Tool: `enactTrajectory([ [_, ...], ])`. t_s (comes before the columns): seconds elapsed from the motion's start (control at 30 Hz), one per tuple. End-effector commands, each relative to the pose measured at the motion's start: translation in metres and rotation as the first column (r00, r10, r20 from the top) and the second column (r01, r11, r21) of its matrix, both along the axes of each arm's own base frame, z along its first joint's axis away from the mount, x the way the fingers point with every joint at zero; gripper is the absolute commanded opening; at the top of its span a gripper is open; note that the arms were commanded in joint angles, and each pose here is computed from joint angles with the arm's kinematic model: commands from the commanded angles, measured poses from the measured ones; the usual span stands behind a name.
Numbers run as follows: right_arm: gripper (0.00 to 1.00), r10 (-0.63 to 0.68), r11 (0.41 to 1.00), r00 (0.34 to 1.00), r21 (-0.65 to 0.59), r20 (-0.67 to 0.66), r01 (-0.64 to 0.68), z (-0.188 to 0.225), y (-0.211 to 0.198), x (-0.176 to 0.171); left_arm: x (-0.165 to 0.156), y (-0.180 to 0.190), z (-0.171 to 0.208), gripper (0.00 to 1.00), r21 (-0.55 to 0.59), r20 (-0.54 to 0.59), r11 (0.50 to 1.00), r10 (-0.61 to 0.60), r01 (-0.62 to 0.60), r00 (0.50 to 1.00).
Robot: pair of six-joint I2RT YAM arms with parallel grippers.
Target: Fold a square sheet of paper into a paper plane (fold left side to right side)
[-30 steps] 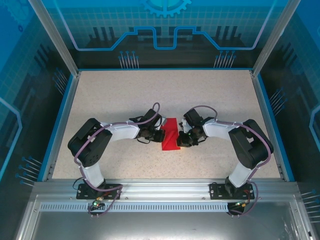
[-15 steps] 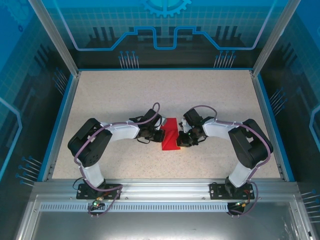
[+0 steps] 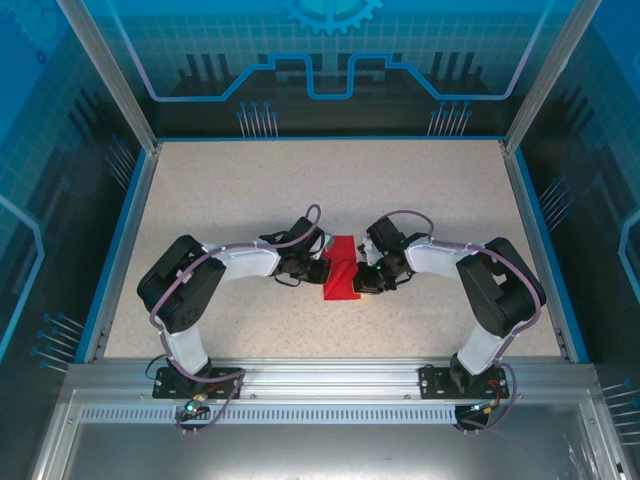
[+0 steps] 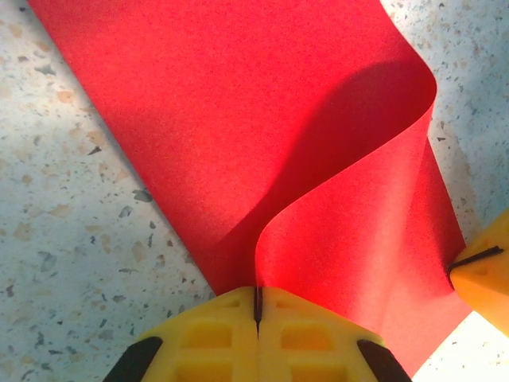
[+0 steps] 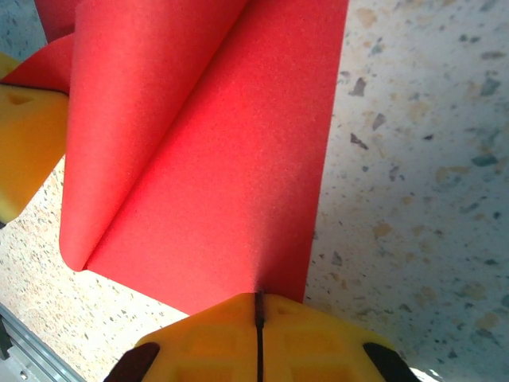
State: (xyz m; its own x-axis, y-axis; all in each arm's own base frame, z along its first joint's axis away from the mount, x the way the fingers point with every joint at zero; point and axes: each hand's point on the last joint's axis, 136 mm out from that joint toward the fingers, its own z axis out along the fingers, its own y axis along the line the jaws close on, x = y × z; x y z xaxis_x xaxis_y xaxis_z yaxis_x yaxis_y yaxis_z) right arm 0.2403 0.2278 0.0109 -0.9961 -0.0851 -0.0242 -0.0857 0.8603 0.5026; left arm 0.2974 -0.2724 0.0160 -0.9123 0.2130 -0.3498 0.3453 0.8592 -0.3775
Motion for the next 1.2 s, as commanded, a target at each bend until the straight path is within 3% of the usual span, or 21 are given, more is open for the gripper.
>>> enactTrajectory([
  [0.0, 0.08, 0.029, 0.998, 0.998, -0.057, -0.051, -0.032, -0.013, -0.005, -0.015, -0.001, 0.007, -0.012, 0.01, 0.044, -0.024, 0.999, -0.008, 0.009, 1.0],
  [0.33, 0.08, 0.034, 0.999, 0.999, -0.041, -0.027, -0.035, -0.006, -0.002, -0.011, -0.006, 0.009, -0.014, 0.01, 0.056, -0.036, 0.998, -0.019, 0.021, 0.999],
  [0.57, 0.08, -0.02, 0.985, 0.995, 0.173, 0.096, 0.003, 0.039, 0.014, 0.016, -0.009, 0.01, -0.017, 0.01, 0.056, -0.047, 0.998, -0.024, 0.027, 0.999],
  [0.77, 0.07, -0.062, 0.959, 0.987, 0.283, 0.151, 0.017, 0.06, 0.034, 0.04, -0.009, 0.009, -0.016, 0.01, 0.052, -0.047, 0.998, -0.027, 0.03, 0.999],
  [1.17, 0.07, -0.024, 0.964, 0.992, 0.265, 0.124, -0.01, 0.047, 0.06, 0.055, -0.011, 0.005, -0.019, 0.01, 0.056, -0.052, 0.998, -0.04, 0.043, 0.998],
])
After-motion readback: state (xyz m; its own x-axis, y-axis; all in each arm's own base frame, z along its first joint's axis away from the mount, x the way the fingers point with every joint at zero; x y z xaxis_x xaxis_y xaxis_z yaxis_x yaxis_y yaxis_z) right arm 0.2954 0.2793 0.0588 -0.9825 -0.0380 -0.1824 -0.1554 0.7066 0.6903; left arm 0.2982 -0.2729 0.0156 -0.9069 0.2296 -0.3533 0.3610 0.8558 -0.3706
